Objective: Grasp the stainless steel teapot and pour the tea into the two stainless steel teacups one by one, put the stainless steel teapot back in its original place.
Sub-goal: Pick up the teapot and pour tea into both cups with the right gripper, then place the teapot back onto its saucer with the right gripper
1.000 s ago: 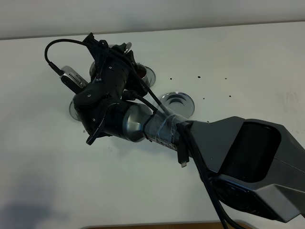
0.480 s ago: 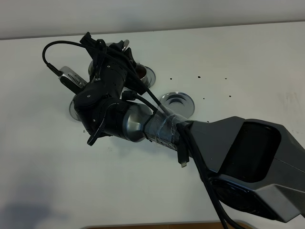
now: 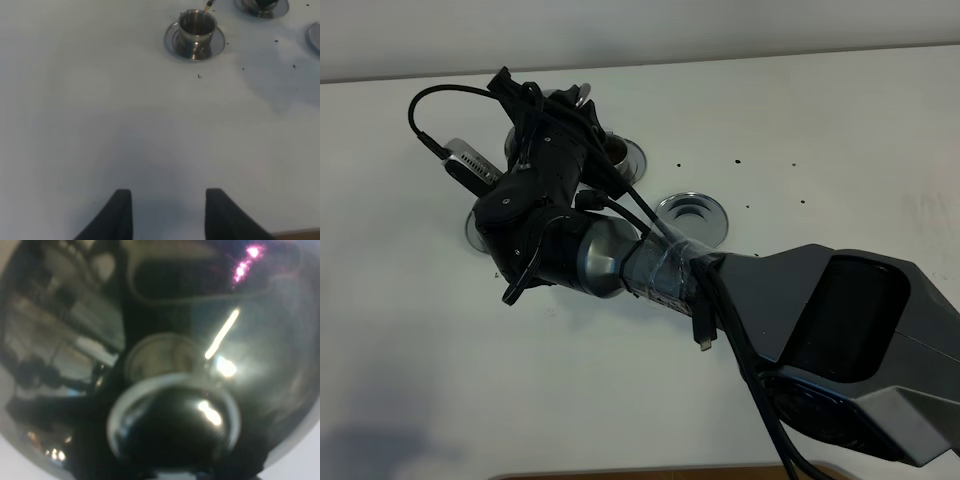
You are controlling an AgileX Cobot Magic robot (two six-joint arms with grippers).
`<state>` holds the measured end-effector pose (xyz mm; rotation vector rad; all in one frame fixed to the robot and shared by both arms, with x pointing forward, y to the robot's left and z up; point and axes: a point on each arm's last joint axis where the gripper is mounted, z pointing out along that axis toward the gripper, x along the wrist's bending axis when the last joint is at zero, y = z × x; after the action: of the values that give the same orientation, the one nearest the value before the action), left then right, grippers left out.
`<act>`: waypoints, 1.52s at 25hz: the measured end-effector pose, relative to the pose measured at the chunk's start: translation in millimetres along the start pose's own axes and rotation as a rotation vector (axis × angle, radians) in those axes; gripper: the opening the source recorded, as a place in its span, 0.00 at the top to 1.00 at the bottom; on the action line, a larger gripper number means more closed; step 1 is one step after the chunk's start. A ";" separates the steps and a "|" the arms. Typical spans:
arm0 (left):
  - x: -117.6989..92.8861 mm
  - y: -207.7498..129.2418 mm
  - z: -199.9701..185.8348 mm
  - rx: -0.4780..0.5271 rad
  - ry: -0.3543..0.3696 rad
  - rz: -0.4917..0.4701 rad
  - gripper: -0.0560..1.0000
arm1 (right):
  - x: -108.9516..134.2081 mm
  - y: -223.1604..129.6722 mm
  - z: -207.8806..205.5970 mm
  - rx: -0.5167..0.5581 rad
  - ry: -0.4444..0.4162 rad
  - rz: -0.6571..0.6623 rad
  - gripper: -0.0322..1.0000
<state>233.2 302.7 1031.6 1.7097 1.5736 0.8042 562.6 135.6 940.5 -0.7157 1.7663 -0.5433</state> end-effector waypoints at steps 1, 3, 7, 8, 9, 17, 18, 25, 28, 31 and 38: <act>0.0 0.0 0.0 0.000 0.000 0.000 0.57 | 0.5 0.3 0.0 -0.004 0.006 0.010 0.78; 0.0 0.0 0.0 0.000 0.000 0.000 0.57 | 2.5 1.4 -0.1 -0.014 0.028 0.037 0.78; 0.0 0.0 0.0 0.000 0.000 0.000 0.57 | 7.0 2.2 -0.4 -0.020 0.079 0.098 0.78; 0.0 0.0 0.0 0.000 0.000 0.000 0.57 | 8.5 2.0 -0.5 -0.015 0.095 0.126 0.78; 0.0 0.0 0.0 0.000 0.000 0.000 0.57 | 9.8 1.7 -0.7 -0.010 0.109 0.145 0.78; 0.0 0.0 0.0 0.000 0.000 0.000 0.57 | 16.2 2.4 -7.7 0.016 0.241 0.384 0.78; 0.0 0.0 0.0 0.000 0.000 0.000 0.57 | 15.0 1.3 -9.3 0.014 0.271 0.436 0.78; 0.0 0.0 0.0 0.000 0.000 0.000 0.57 | -13.6 -12.0 -23.1 -0.057 0.383 0.770 0.78; 0.0 0.0 0.0 0.000 0.000 0.000 0.57 | -23.4 -17.6 -30.1 -0.089 0.427 0.923 0.78; 0.0 0.0 0.0 0.000 0.000 0.000 0.57 | -29.3 -26.0 -37.3 -0.125 0.512 1.070 0.78; 0.0 0.0 0.0 0.000 0.000 0.000 0.57 | -39.8 -59.5 -47.7 -0.226 0.836 1.431 0.78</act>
<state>233.2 302.7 1031.6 1.7097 1.5736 0.8042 537.5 121.7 1021.5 0.8388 2.5569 0.4381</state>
